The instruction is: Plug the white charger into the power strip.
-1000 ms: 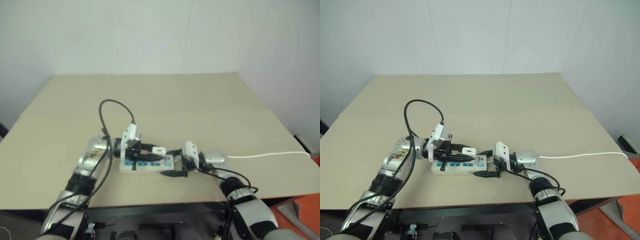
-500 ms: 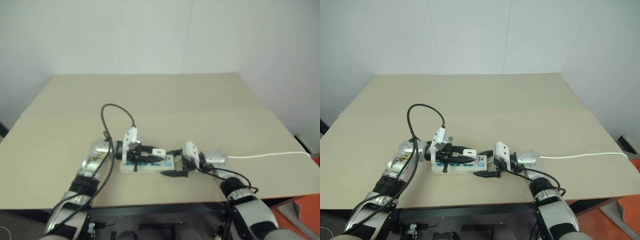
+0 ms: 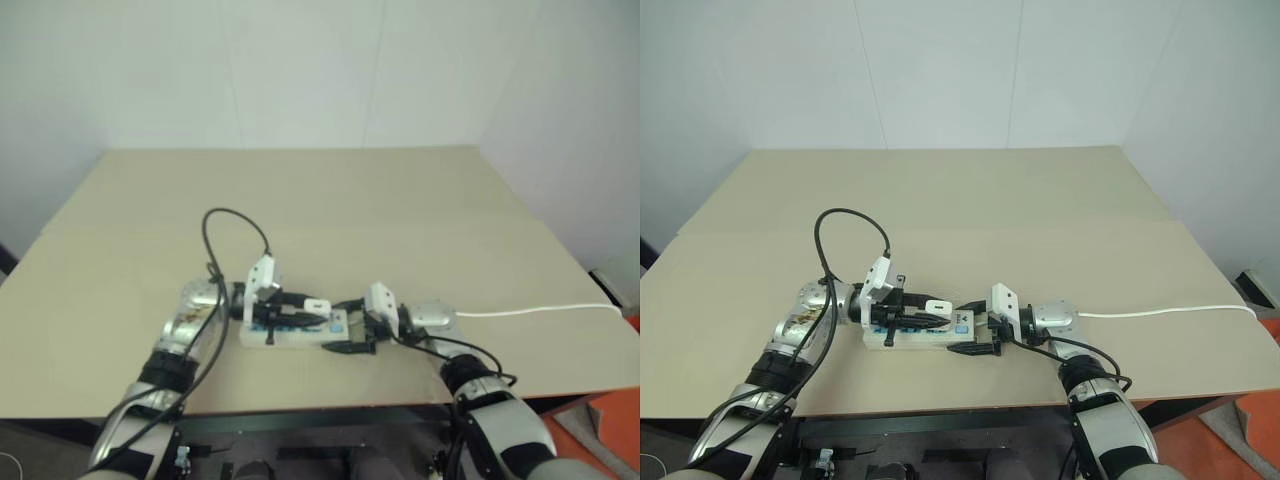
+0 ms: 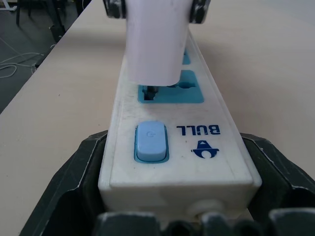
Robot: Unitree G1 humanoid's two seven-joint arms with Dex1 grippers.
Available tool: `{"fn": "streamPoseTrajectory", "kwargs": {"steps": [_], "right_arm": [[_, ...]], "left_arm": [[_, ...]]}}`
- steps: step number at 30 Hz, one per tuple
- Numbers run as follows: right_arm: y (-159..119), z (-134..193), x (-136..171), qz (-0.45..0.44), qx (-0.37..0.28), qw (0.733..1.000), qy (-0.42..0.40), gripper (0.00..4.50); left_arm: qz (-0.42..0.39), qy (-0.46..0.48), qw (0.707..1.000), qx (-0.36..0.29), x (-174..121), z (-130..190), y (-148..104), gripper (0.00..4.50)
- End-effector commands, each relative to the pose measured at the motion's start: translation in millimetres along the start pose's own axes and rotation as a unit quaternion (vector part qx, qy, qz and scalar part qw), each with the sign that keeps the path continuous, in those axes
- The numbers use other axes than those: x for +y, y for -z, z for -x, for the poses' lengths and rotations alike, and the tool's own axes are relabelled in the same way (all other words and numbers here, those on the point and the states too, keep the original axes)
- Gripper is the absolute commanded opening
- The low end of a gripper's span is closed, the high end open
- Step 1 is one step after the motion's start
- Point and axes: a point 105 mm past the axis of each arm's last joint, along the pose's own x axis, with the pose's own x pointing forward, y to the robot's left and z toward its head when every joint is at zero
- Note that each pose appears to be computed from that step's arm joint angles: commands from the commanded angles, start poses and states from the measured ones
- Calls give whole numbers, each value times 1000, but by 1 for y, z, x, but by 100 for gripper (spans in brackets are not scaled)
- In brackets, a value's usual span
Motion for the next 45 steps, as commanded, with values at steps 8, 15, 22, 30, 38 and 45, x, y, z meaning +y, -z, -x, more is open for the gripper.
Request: {"fn": "streamPoseTrajectory", "kwargs": {"steps": [8, 15, 22, 30, 38, 45], "right_arm": [[10, -2, 7, -23, 12, 1000, -7, 344], [10, -2, 7, -23, 13, 1000, -8, 344], [10, -1, 6, -22, 13, 1000, -8, 344], [11, -1, 6, -23, 15, 1000, -8, 344], [11, 2, 6, -22, 18, 1000, -8, 344], [11, 2, 6, -23, 20, 999, -10, 344]], "left_arm": [[1, 1, 1000, 19, -1, 3, 7, 100], [17, -9, 999, 30, -2, 6, 18, 100], [45, -19, 997, 59, -8, 16, 42, 100], [74, -28, 992, 94, -10, 32, 63, 100], [92, -17, 988, 122, -17, 40, 77, 100], [95, -13, 986, 139, -21, 46, 84, 100]]}}
